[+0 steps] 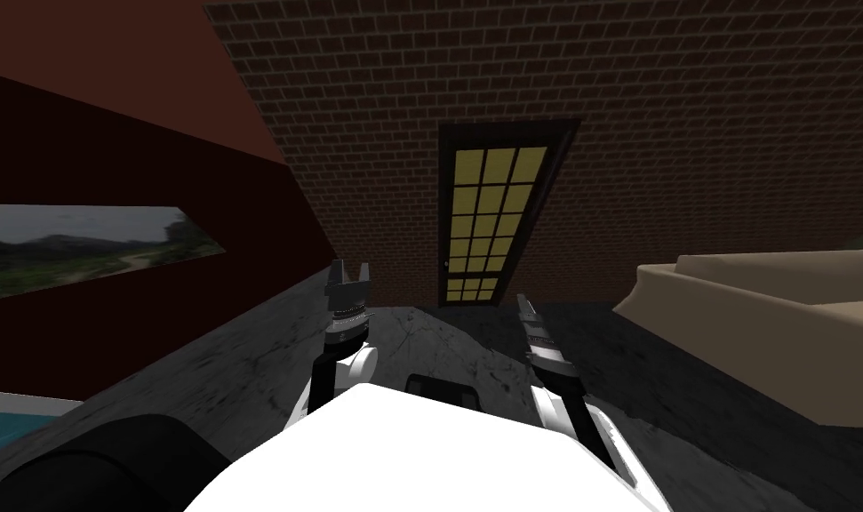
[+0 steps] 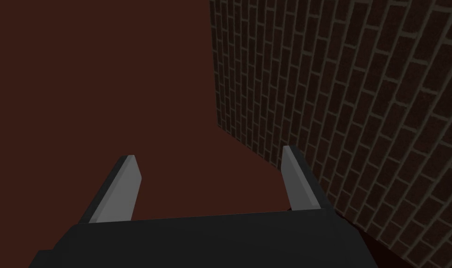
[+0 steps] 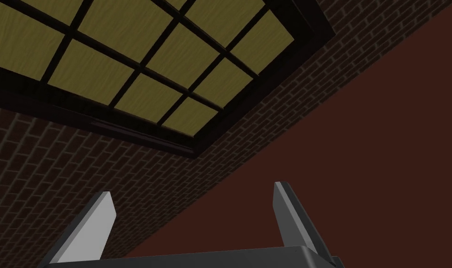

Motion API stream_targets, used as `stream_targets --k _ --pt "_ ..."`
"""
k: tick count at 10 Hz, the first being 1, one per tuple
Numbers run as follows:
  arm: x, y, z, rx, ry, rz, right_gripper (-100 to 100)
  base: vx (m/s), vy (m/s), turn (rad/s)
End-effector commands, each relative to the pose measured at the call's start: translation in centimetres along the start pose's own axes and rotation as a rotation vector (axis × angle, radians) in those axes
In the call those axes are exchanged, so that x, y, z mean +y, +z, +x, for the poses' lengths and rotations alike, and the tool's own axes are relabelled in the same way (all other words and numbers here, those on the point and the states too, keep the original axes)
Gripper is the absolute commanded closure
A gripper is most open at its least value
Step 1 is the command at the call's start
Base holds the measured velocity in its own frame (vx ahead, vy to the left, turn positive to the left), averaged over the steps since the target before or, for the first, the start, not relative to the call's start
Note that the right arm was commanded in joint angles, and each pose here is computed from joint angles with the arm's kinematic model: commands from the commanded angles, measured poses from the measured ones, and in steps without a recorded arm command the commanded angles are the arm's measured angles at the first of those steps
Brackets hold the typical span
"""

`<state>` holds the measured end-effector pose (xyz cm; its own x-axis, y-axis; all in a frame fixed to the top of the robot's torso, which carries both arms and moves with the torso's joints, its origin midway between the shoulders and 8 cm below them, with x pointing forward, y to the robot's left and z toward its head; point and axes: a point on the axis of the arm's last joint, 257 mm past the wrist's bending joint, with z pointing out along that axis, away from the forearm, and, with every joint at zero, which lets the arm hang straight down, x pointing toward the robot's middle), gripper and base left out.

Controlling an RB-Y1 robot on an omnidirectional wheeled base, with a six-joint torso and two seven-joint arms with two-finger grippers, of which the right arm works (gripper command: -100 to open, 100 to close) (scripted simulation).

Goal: Pull the door open

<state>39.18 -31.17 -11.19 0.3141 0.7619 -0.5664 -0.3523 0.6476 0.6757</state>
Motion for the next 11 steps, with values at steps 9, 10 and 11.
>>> stream_targets --k 9,10,11 --pt "-6.4 -2.15 1.3 0.063 -0.272 0.084 -100 0.109 0.042 0.072" --pt "-7.0 -2.43 1.4 0.070 -0.299 0.093 -100 0.104 0.041 0.095" --pt "-7.7 -2.73 1.5 0.078 -0.325 0.101 -100 0.123 0.038 0.066"
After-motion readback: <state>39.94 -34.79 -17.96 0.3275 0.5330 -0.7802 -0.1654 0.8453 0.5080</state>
